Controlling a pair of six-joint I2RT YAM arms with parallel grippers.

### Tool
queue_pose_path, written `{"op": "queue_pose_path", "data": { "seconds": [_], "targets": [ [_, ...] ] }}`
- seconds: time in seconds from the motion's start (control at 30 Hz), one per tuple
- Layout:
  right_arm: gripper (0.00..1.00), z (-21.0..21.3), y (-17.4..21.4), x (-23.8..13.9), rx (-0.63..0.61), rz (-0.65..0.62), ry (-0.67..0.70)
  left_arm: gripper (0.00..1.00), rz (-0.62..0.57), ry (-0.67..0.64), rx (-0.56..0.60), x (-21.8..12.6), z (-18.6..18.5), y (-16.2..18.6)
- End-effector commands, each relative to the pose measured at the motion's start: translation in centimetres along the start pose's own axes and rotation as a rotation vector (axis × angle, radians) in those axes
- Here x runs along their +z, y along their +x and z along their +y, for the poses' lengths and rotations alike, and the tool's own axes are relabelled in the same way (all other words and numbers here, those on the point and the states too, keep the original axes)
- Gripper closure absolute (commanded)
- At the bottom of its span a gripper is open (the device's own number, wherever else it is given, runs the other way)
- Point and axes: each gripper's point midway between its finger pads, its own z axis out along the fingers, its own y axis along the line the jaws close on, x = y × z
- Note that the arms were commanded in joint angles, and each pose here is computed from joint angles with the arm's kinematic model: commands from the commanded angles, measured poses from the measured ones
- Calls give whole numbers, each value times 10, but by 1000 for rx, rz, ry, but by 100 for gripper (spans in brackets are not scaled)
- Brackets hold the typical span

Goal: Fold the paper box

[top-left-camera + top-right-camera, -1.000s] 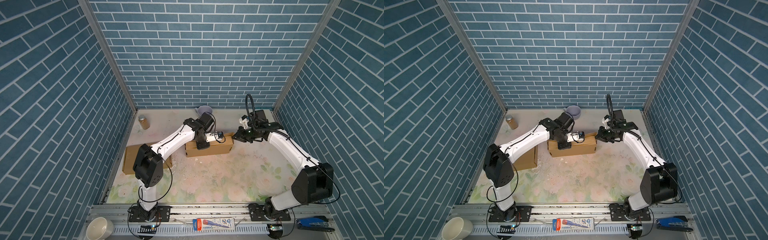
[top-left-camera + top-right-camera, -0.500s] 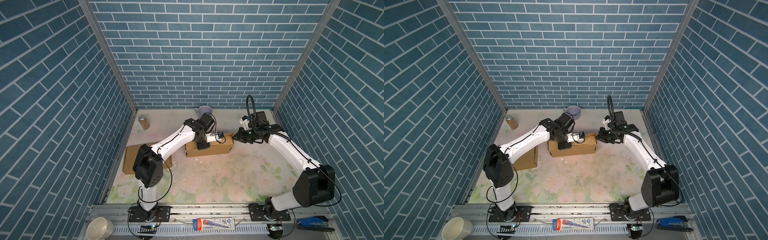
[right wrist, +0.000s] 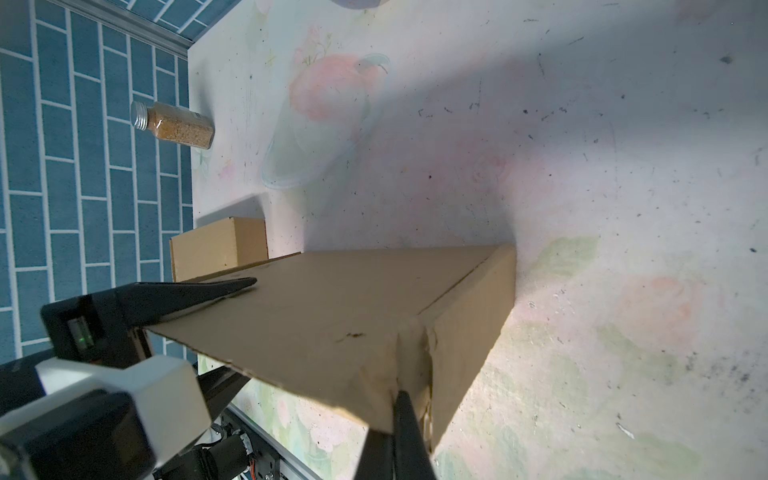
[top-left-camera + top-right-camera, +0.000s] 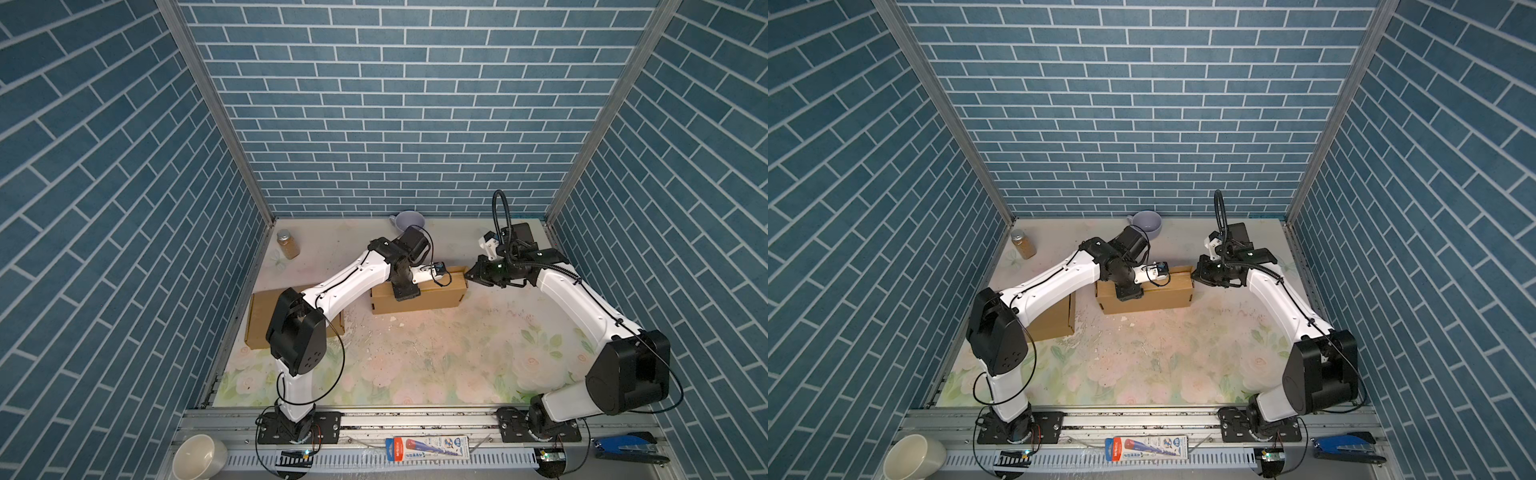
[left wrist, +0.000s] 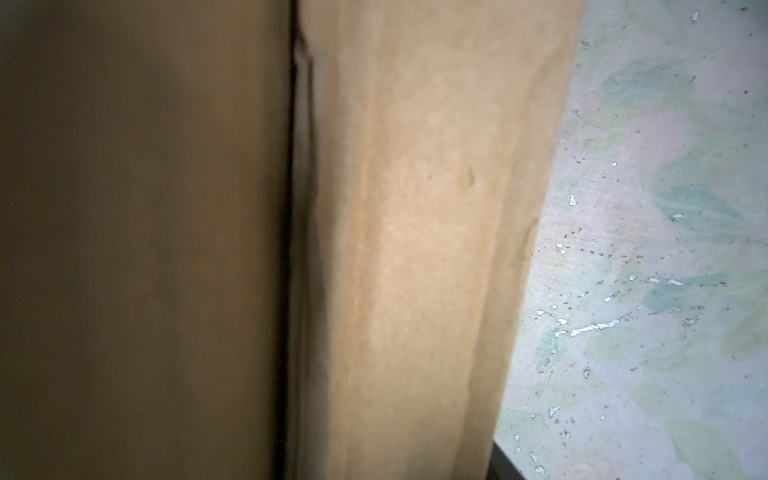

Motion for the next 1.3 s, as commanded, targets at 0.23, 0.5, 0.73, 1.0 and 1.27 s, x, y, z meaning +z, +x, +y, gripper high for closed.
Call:
{"op": "queue_pose_path", "data": {
  "seconds": [0.23,0.5,0.73,1.0,1.27],
  "targets": [
    [100,-27,21,7,73,51,99,31,-165,-50,-68,-57,-1,-8],
    [100,-28,20,6,93,47,108,37,-292,-145,-450,-108,29,23],
    [100,-29,18,6,96,41,119,30,-367,-119,-764,-111,14,78],
    [100,-29,20,7,97,49,119,29,-427,-170,-886,-89,34,90],
    [100,-30,20,7,103,42,126,48,-325,-200,-932,-47,40,109]
  ]
}}
